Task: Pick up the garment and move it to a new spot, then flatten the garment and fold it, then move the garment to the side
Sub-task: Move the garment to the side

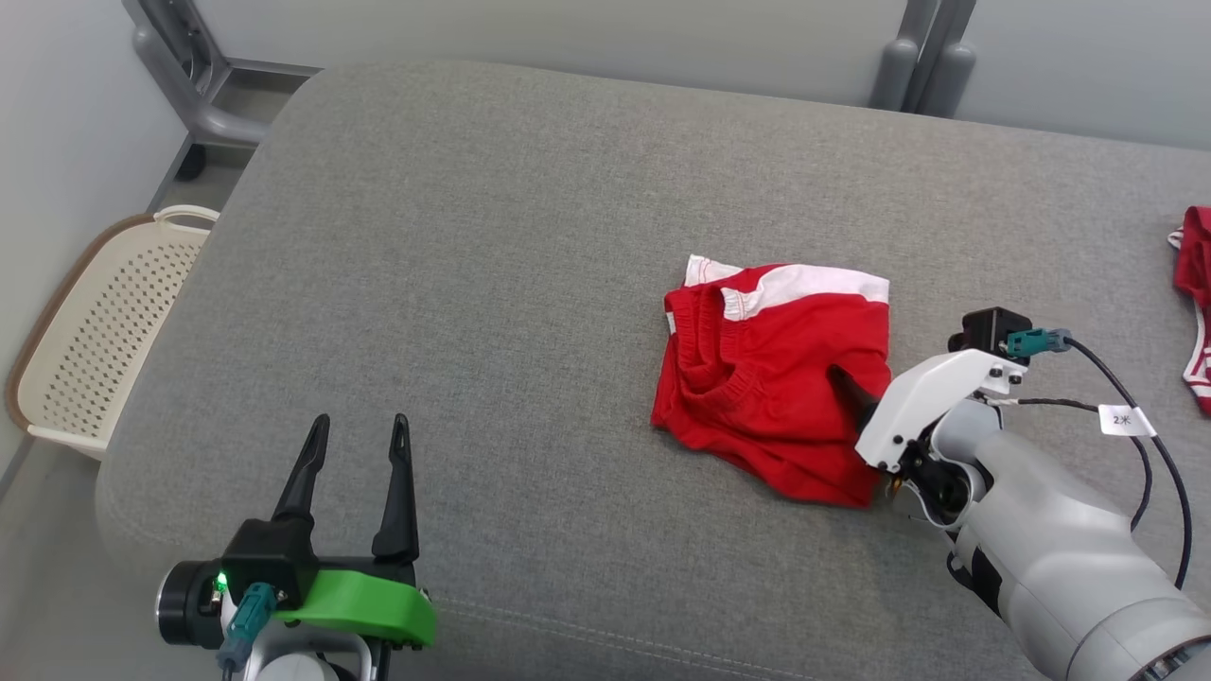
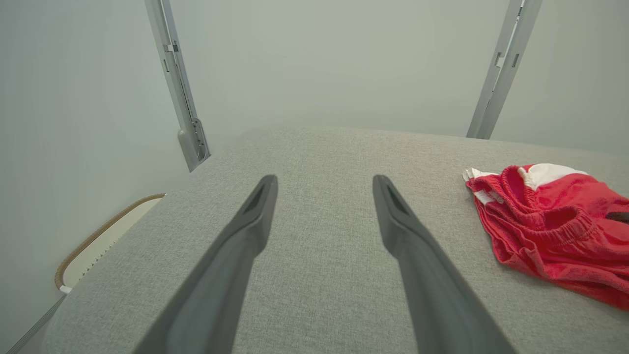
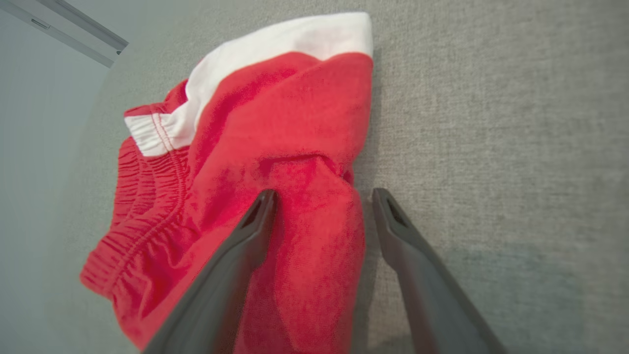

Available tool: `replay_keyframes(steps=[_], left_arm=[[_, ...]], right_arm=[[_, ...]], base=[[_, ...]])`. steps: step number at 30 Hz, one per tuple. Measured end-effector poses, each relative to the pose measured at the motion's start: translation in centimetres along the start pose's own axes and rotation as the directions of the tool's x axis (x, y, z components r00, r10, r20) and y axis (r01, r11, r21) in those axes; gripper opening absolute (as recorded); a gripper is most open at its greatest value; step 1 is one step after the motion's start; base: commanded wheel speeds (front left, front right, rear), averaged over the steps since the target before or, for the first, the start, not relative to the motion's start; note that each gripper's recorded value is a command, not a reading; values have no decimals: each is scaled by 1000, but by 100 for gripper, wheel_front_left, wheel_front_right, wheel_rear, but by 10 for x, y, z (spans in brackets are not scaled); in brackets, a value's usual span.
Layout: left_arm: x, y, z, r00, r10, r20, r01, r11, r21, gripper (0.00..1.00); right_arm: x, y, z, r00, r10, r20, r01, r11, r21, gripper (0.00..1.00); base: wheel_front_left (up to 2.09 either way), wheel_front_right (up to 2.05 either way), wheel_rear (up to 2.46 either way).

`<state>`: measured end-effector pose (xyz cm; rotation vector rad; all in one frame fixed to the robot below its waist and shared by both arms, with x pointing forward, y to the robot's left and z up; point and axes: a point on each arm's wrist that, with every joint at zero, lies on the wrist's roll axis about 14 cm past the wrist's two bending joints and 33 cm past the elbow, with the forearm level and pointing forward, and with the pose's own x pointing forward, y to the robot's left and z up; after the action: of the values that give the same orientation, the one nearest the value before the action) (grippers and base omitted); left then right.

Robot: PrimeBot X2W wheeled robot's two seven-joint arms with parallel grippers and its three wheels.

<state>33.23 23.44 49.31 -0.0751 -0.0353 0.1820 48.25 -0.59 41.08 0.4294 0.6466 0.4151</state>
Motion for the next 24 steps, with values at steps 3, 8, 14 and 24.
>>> replay_keyframes(steps=[3,8,14,24], left_arm=[[0,3,-2,1000,13,-7,-13,1000,-3,100],[0,5,-5,999,27,-17,-27,1000,-4,100],[6,2,-3,1000,15,-10,-15,1000,-4,100],[23,-22,-1,998,-68,5,68,998,2,100]], right_arm=[[6,6,-6,1000,14,-27,-13,1000,5,0],[10,13,-3,999,40,-17,-40,999,-11,0],[2,7,7,999,41,4,-40,998,-57,0],[-24,-24,51,995,2,98,16,983,-183,0]], base=[[0,0,0],[0,0,0],[0,0,0],[0,0,0]])
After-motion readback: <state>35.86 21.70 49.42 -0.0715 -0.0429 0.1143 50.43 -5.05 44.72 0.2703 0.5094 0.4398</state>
